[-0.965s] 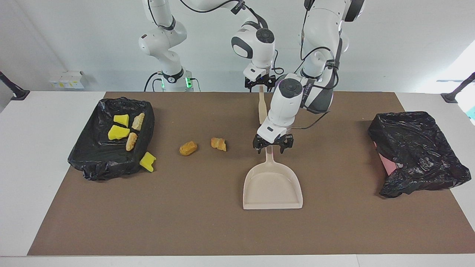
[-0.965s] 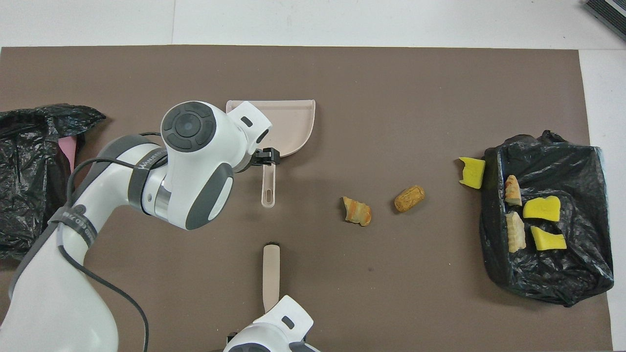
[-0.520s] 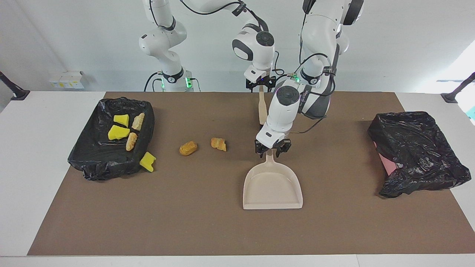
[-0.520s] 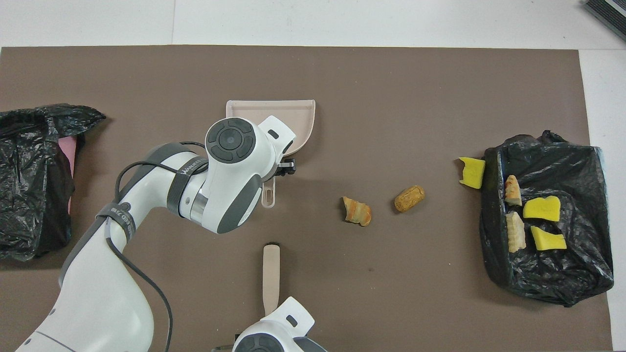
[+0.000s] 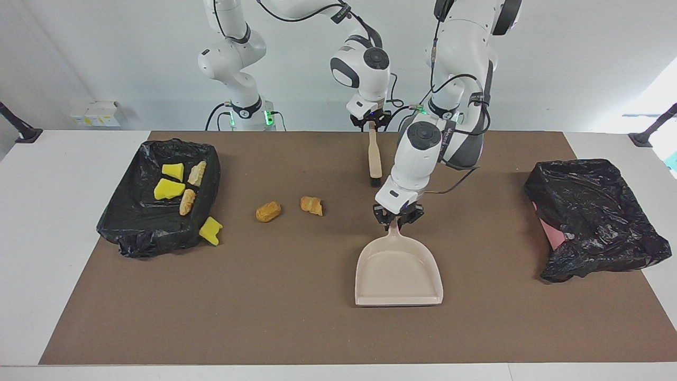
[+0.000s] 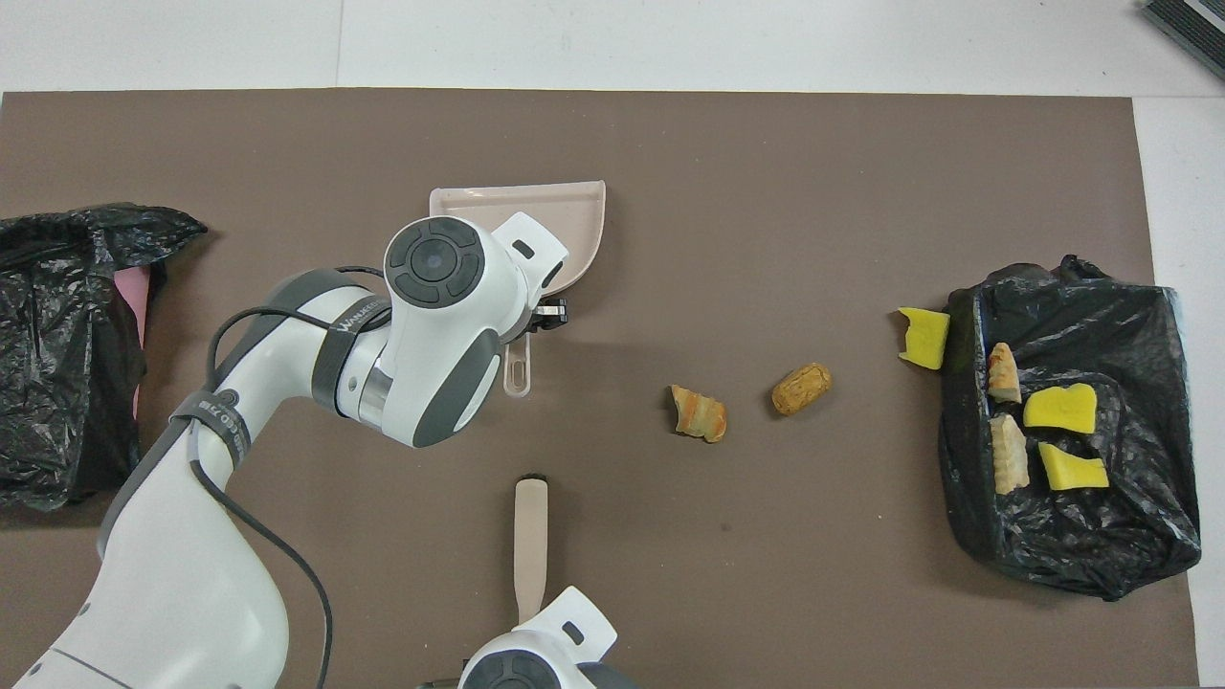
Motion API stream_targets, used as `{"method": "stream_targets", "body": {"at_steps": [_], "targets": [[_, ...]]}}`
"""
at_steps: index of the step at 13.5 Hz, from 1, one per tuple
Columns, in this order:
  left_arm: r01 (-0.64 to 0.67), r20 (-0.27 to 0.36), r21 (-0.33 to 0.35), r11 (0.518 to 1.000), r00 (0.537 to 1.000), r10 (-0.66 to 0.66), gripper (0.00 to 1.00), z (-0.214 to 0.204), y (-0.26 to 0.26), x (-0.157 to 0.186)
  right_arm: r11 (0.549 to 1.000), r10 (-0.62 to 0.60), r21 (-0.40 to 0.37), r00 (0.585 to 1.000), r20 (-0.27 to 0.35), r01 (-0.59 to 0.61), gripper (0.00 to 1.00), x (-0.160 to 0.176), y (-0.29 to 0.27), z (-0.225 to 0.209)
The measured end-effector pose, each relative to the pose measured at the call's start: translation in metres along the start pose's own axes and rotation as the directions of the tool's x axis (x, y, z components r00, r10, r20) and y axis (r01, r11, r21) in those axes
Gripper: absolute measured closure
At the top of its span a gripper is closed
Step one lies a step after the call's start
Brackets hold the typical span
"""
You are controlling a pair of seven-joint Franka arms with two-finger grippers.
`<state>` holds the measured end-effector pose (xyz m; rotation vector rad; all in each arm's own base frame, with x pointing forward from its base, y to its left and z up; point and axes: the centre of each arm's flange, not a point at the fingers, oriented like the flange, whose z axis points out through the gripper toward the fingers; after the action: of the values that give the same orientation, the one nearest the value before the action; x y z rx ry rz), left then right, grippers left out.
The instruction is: Sweep and dump trash in bin
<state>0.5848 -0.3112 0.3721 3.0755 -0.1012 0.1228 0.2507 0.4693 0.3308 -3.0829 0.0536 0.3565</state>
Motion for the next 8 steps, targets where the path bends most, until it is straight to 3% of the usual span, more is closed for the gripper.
{"method": "stream_targets", "body": {"at_steps": [1,5,8], "targets": [[-0.027,0.003,0.003,1.0,1.0,0.027,0.69,-0.007,-0.008,0.006,1.0,0.002,0.001,1.0,0.0,-0.002,0.74,0.0,0.0,0.0],[-0.152,0.01,0.012,0.988,0.988,0.152,0.69,-0.036,-0.045,0.023,1.0,0.024,0.009,1.0,-0.009,-0.024,0.74,-0.006,-0.004,-0.005],[-0.311,0.034,0.017,0.95,0.95,0.311,0.69,-0.057,-0.081,0.028,0.995,0.096,-0.011,0.995,-0.015,-0.096,0.74,-0.01,0.01,-0.036]]}}
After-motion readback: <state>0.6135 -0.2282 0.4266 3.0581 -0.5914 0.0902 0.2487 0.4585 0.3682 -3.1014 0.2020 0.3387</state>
